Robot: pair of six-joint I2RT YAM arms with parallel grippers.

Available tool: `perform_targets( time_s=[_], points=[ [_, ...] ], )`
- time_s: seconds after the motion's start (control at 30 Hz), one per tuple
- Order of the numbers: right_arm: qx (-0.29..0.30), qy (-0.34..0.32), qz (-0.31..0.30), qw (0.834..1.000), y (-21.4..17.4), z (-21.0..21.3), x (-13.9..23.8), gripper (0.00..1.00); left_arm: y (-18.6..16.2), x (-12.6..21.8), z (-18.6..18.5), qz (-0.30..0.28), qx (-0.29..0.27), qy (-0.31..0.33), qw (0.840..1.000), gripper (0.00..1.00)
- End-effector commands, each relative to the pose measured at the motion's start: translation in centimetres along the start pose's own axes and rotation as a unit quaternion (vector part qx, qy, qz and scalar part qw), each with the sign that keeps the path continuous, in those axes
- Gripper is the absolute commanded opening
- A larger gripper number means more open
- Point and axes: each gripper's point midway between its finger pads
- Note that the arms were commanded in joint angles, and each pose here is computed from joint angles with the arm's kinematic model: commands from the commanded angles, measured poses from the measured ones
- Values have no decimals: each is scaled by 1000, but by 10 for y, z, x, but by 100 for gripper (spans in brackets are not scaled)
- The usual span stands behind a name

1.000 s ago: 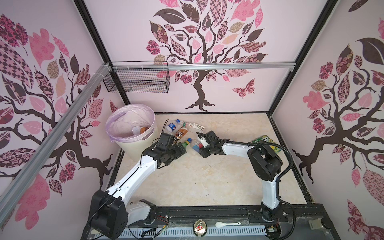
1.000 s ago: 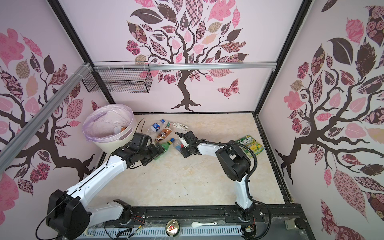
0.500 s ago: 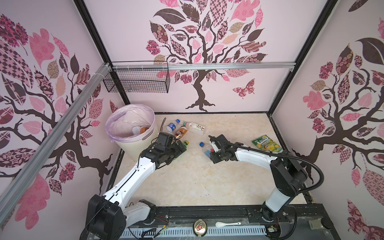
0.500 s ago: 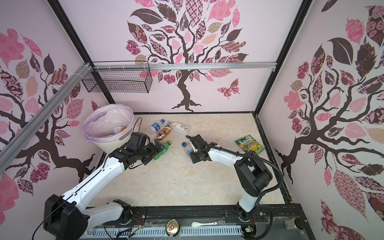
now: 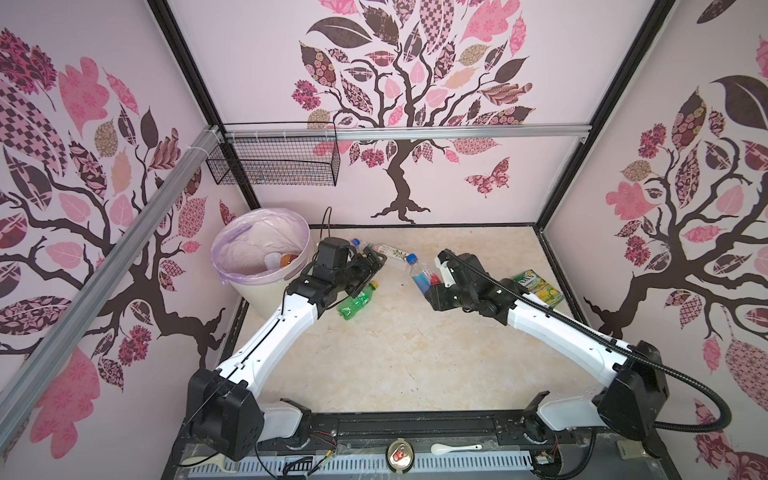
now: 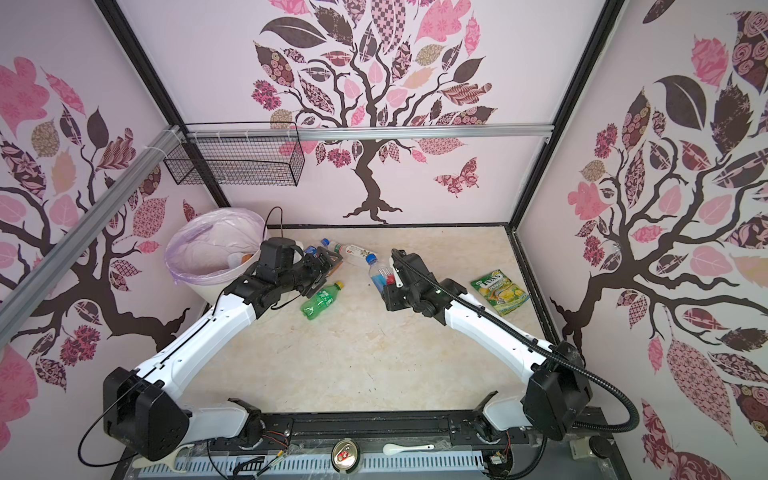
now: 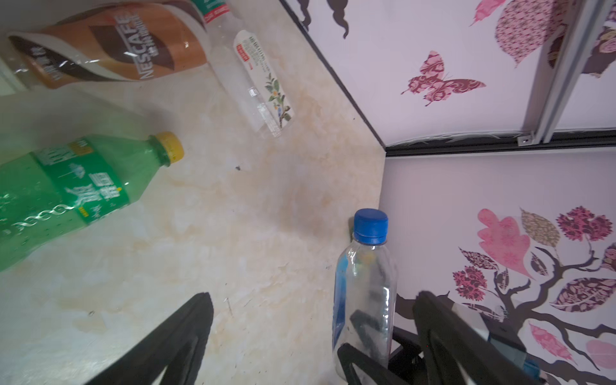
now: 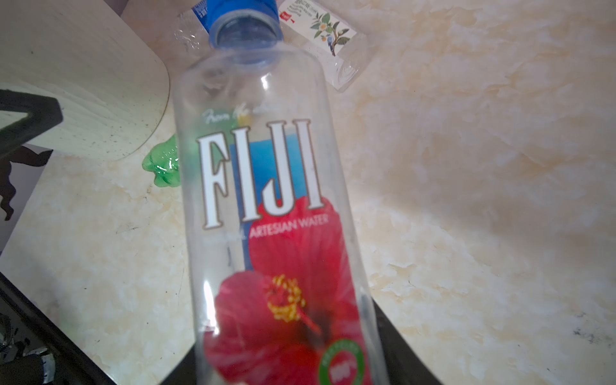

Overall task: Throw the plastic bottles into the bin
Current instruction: 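Lift the FIJI bottle with the right gripper toward the left gripper, then grasp the FIJI bottle's blue cap with the left gripper while right gripper releases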

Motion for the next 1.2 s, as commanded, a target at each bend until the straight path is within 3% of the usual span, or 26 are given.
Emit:
perform_targets(
  time_s=[0.0,0.17,0.47,0.93,1.17],
  points=[
    [2,12,-13,1000,8,19,24,49,19,-1,-34,-24,-17,-43,999,98],
    [9,30,-15,999,15,45,32,49,21,-12,-47,-23,-21,-58,998,97],
    [27,46,-6,999,10,72,31,48,24,-27,-56,-23,-22,-68,997,83],
    [32,52,-7,998,4,75,23,48,18,-25,-44,-26,-20,-42,999,45],
    [42,49,9,998,-2,74,16,49,15,-28,-39,-20,-22,-33,999,34]
  ],
)
Point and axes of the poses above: each gripper's point midway between its finger pads, its own x axis back along the fingers, its own z axis along the line the jaws close on, y = z × x, and after that the axes turned 15 degrees about -x, right-handed
